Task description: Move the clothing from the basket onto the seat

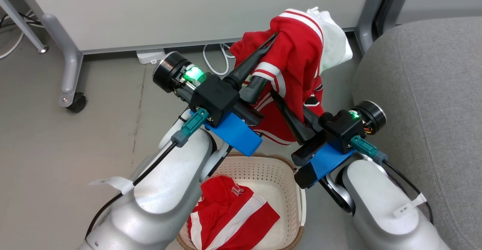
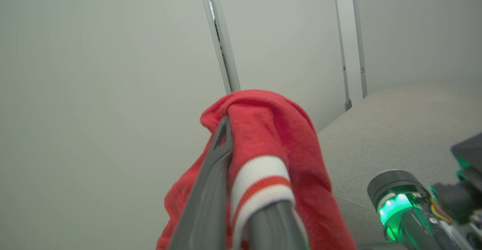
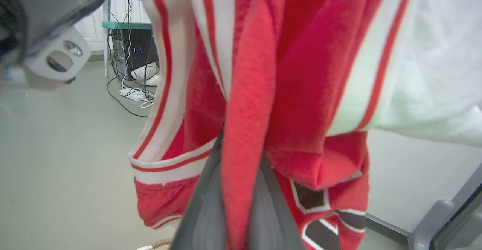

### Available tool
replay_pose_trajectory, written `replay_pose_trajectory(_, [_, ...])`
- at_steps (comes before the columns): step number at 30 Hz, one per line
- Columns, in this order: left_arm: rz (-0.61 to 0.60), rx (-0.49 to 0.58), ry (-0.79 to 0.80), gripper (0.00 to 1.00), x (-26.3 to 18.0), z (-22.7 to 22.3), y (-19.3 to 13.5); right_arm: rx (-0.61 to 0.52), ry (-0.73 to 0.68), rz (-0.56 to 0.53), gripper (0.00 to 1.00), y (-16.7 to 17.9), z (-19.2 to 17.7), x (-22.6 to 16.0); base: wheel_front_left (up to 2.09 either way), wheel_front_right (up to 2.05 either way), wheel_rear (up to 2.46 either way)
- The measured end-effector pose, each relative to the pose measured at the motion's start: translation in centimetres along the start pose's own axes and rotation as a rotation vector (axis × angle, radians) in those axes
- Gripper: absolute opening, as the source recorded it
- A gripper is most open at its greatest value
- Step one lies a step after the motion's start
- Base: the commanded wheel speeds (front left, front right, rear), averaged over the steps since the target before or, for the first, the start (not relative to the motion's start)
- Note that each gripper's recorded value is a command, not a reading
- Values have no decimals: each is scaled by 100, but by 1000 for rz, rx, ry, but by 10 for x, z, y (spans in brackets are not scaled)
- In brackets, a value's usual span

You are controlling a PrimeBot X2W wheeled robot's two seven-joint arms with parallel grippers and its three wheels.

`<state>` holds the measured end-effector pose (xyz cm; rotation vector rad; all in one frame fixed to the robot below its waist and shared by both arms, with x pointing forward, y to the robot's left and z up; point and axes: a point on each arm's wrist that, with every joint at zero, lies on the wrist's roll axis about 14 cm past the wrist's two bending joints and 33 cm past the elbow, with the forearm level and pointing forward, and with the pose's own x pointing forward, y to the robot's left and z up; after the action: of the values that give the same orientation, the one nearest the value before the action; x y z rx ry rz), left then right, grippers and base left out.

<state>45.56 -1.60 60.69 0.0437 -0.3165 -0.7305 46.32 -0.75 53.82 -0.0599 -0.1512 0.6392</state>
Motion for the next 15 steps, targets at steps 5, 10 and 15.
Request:
replay_pose_trajectory(5, [3,1,-1,0,0,0,1,1,-6,-5,0,-1,2,-1,0,0,0])
replay_pose_trajectory(10, [5,5,-5,0,0,2,2,4,-12,-6,0,-1,3,-2,0,0,0])
replay_pose_trajectory(15, [12,7,0,100,0,-1,3,9,-18,-8,0,-1,5,-1,0,0,0])
